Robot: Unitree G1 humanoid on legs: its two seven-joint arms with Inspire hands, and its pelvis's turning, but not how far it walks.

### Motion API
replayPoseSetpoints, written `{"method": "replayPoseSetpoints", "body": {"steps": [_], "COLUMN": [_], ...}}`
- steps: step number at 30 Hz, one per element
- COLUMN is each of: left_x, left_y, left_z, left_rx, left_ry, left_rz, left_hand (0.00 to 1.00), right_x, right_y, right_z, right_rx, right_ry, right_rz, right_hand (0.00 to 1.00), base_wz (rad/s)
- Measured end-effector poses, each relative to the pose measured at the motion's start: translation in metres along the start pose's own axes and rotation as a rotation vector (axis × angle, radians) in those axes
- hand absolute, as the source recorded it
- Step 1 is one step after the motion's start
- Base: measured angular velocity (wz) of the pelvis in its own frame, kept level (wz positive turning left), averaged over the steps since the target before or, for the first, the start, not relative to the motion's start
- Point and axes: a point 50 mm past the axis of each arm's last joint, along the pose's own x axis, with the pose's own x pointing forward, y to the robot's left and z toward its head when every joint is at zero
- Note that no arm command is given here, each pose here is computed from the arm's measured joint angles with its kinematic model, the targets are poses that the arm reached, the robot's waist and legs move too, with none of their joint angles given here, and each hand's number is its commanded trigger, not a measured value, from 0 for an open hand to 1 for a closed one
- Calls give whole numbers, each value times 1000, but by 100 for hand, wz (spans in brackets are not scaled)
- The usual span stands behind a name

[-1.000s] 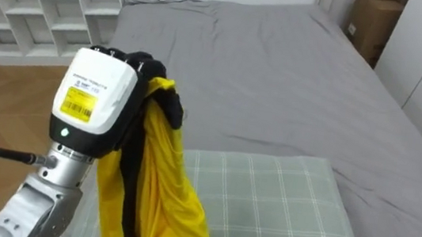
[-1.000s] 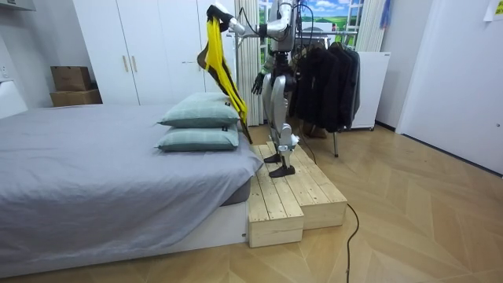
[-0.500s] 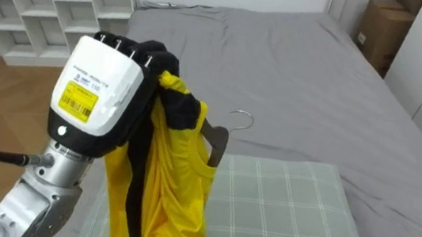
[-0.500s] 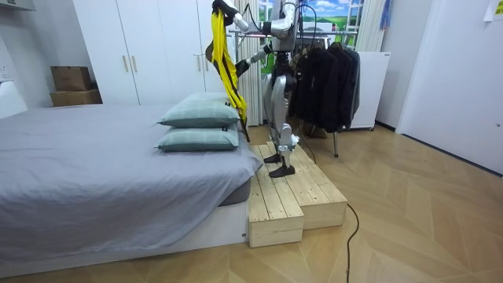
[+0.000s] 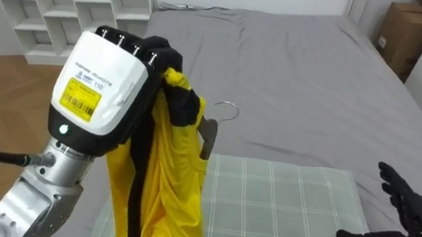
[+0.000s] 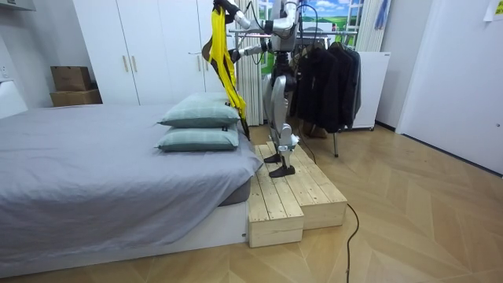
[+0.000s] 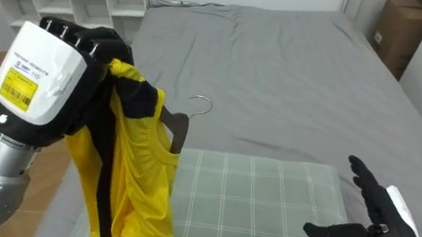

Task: Hang clothes

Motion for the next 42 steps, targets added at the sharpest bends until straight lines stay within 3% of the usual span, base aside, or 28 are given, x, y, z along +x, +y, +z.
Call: {"method": "replayPoseSetpoints", "body": {"steps": [6, 22, 30, 35, 42], "left_x": [3, 7, 17, 21, 27], "left_y": [3, 6, 1, 2, 2], "left_z": [2, 11, 27, 32, 39], "left_rx": [-4, 56, 7, -6, -35], "left_ry": [-6, -59, -79, -95, -94], "left_rz": [19, 42, 68, 82, 110], "left_hand": [100, 100, 100, 100, 100], "right_x": [1, 17, 15, 17, 18], "right_y": [4, 31, 73, 89, 118], "right_z": [33, 60, 58, 50, 47], "right_rx": [6, 78, 300, 477, 566], "right_ry": [-143, -233, -211, -160, -96], "right_rz": [-6, 94, 269, 298, 406], "right_hand": [0, 0, 0, 0, 0], "base_wz": [-7, -2, 0, 3, 0]}}
